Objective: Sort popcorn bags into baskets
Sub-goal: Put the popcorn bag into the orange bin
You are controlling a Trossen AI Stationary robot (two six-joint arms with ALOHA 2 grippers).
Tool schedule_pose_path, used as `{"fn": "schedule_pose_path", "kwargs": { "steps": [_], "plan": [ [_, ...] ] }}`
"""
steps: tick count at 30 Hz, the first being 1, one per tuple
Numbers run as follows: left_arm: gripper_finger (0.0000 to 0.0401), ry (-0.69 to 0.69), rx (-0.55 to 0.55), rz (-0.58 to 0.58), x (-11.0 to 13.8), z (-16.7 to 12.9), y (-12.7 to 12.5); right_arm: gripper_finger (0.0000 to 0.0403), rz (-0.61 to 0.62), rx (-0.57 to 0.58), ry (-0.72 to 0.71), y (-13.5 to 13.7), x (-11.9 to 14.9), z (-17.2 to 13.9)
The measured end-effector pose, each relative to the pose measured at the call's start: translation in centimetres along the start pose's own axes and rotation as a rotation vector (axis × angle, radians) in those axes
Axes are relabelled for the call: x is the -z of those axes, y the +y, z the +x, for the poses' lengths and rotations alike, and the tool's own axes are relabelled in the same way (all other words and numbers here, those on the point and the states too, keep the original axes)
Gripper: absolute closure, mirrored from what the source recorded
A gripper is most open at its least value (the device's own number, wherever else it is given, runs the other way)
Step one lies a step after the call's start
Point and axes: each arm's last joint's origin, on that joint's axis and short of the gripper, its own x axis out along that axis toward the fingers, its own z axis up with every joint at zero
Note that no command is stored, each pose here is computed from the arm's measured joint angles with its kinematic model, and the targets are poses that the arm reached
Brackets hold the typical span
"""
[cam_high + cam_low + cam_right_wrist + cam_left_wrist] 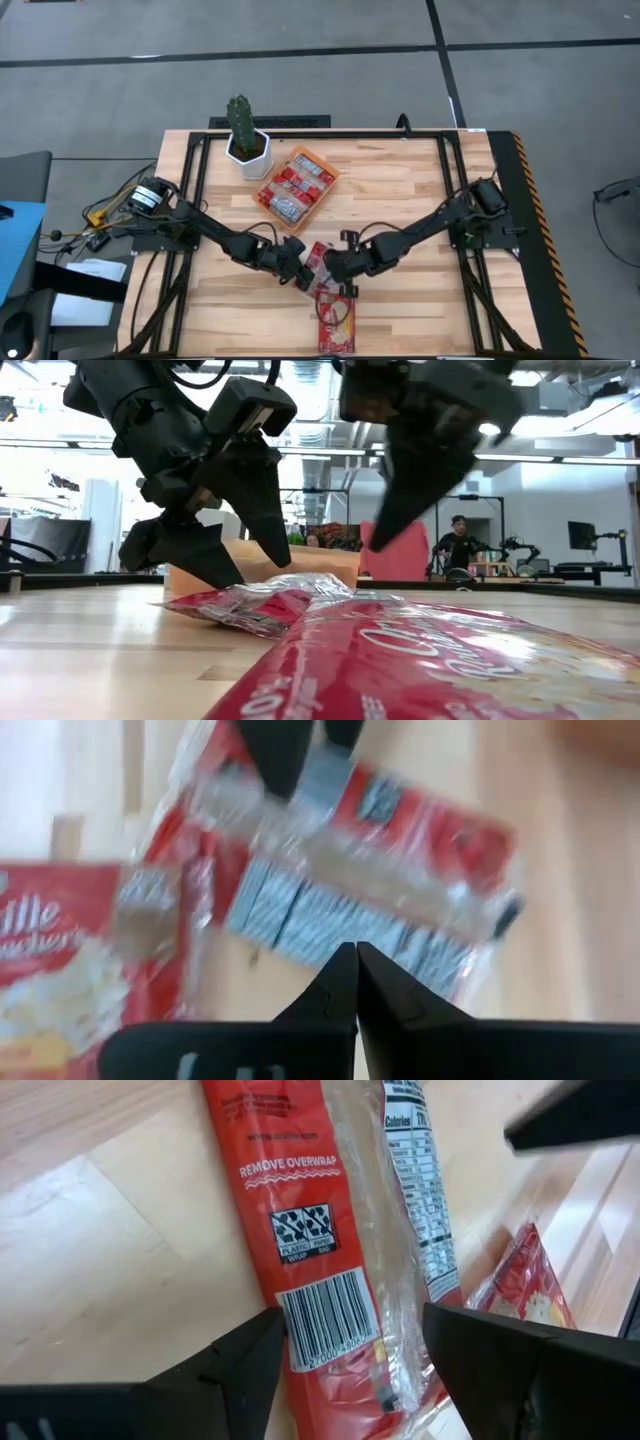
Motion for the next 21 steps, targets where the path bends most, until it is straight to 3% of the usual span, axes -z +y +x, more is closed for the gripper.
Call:
{"fn": "schedule_pose_path", "kwargs": {
  "steps": [5, 11, 21],
  "plan": [
    [0.0164, 0.045, 0.01, -0.009, 0.5, 1.4, 0.5, 0.0388, 0.02, -0.001, 0.032, 1.4, 1.0, 1.1],
    [0.0151, 0.025, 0.128, -0.063, 1.4, 3.9, 0.5, 0.0373, 0.016, 0.008, 0.093, 2.6, 2.4, 2.6],
    [0.015, -0.02, 0.183, -0.054, 1.3, 3.9, 0.0, 0.0384, -0.018, -0.014, 0.042, 3.4, 2.4, 3.6]
  ]
}}
